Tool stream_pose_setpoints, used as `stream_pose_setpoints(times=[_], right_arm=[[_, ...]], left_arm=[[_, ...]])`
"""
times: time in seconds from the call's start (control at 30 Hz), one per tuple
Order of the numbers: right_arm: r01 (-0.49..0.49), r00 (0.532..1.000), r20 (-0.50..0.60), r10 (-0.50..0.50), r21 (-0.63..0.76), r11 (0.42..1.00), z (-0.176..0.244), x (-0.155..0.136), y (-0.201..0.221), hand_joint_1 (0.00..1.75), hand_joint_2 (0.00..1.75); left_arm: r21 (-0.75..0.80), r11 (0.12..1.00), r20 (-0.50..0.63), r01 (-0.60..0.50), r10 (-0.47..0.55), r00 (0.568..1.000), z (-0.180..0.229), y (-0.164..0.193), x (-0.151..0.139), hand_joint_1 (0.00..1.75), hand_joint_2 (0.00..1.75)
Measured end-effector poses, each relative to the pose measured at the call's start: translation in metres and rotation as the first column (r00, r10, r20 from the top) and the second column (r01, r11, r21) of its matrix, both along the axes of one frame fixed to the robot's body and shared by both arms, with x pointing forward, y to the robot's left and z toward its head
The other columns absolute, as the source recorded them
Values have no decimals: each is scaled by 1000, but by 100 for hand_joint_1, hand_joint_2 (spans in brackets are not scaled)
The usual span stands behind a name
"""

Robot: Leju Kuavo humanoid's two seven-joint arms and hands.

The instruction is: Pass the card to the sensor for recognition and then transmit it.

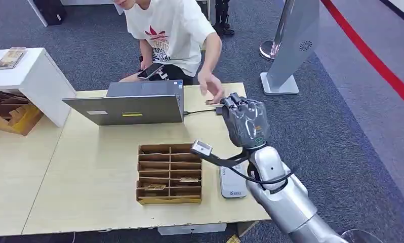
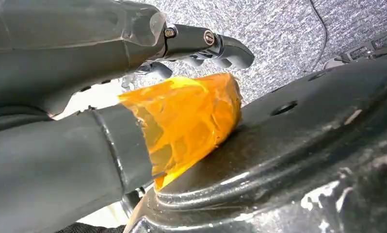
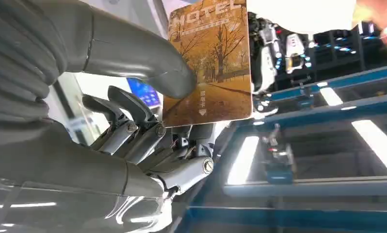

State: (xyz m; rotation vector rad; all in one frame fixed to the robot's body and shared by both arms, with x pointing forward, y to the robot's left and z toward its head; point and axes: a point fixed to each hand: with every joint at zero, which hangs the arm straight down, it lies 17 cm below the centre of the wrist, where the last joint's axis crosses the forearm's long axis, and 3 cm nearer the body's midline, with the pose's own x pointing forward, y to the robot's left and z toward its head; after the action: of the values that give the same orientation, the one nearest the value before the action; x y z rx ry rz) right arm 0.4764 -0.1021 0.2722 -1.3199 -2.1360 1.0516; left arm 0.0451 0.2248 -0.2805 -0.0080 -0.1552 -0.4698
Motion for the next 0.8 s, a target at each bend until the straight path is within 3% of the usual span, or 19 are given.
stream_pose_setpoints(times=[0.37, 0.47, 0.53, 0.63, 0.73, 0.8], right_arm=[[-8, 1000, 6, 8, 34, 999, 7, -6, -1, 175, 175], [-72, 991, -95, 92, 196, 978, 5, -5, -4, 175, 175], [-117, 949, -218, 230, 433, 894, 3, -6, -4, 175, 175], [-149, 821, -278, 498, 738, 658, 10, -17, 4, 175, 175], [-128, 729, -233, 643, 877, 463, 16, -27, -3, 175, 175], [-90, 686, -226, 691, 917, 389, 8, -32, -13, 175, 175]], left_arm=[[-3, 1000, 0, -2, 2, 1000, 0, -1, 0, 0, 0], [-2, 1000, 0, -21, 21, 1000, 0, -1, 0, 0, 0], [-4, 999, 2, -42, 42, 999, 0, -2, -1, 0, 0], [-6, 997, 2, -81, 81, 997, 0, -3, -4, 0, 0], [-9, 994, -1, -113, 113, 994, 0, -3, -7, 0, 0], [-12, 990, -4, -140, 140, 990, 0, -3, -8, 0, 0]])
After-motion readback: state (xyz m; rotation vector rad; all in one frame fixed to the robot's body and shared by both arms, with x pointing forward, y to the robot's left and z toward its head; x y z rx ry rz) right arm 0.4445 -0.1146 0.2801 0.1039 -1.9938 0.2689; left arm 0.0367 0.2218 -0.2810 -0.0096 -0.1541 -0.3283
